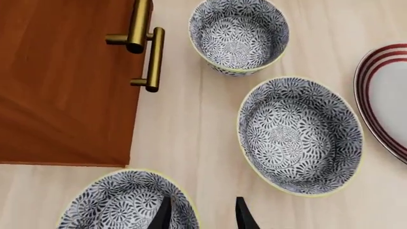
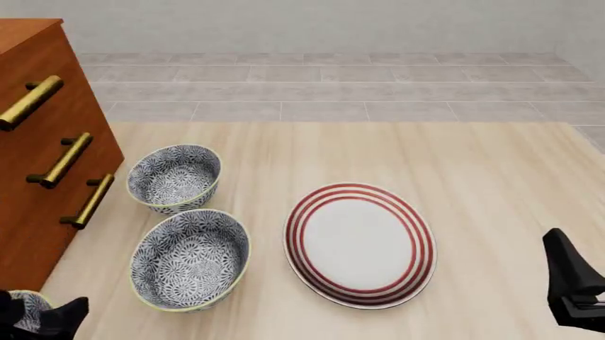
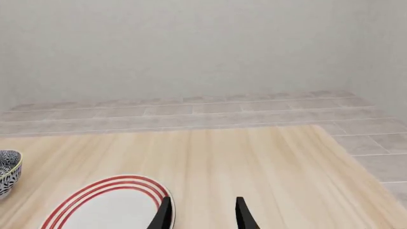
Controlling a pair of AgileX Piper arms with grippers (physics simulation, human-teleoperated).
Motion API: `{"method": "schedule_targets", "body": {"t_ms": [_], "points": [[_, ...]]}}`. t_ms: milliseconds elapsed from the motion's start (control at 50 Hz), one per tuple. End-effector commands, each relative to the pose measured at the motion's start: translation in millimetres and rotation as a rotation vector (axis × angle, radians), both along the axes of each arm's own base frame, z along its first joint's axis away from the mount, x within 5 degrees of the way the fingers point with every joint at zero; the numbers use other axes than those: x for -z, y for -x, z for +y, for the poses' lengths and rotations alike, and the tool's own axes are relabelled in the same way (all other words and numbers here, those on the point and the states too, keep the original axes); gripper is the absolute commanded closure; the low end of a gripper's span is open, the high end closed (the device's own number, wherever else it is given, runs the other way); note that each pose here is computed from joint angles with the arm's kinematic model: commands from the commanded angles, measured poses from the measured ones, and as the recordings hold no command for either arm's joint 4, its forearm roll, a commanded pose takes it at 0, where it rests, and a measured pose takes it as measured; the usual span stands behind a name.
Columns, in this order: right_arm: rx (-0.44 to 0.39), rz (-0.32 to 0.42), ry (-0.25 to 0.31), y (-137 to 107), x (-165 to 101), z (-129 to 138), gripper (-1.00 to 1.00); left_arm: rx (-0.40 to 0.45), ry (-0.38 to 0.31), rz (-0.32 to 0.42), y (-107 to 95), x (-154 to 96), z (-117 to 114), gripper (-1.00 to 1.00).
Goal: Put the bowl at the front on the plate.
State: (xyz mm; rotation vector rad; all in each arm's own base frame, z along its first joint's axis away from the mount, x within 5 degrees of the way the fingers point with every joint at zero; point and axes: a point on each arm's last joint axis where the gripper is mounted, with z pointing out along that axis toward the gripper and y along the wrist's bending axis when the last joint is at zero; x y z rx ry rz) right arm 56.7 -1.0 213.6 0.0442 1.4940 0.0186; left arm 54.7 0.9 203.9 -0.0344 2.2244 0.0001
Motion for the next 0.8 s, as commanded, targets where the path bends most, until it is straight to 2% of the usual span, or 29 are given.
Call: {"method": "schedule_targets", "body": {"t_ms": [20, 120, 320, 520, 580, 600, 660, 800], "points": [[0.001, 0.002, -0.006, 0, 1, 0, -1.0, -0.047, 0.018, 0.061, -3, 20, 2, -1.0], [0.0, 0.002, -0.004, 0, 0, 0, -1.0, -0.068, 0.041, 0.107, -7, 33, 2, -1.0], [0.005, 0.001, -0.004, 0, 0, 0, -1.0, -0.089, 0.054, 0.145, -13, 41, 3, -1.0], [0.004, 0.002, -0.008, 0, 0, 0, -1.0, -0.119, 0.042, 0.169, -17, 47, 7, -1.0], [0.004, 0.002, -0.009, 0, -1, 0, -1.0, -0.128, 0.047, 0.188, -18, 51, 7, -1.0], [0.004, 0.002, -0.009, 0, -1, 0, -1.0, -0.128, 0.045, 0.188, -19, 60, 8, -1.0], [0.005, 0.002, -0.01, 0, 0, 0, -1.0, -0.14, 0.042, 0.199, -31, 64, 10, -1.0], [0.006, 0.001, -0.01, 0, 1, 0, -1.0, -0.163, 0.034, 0.213, -37, 68, 14, -1.0]]}}
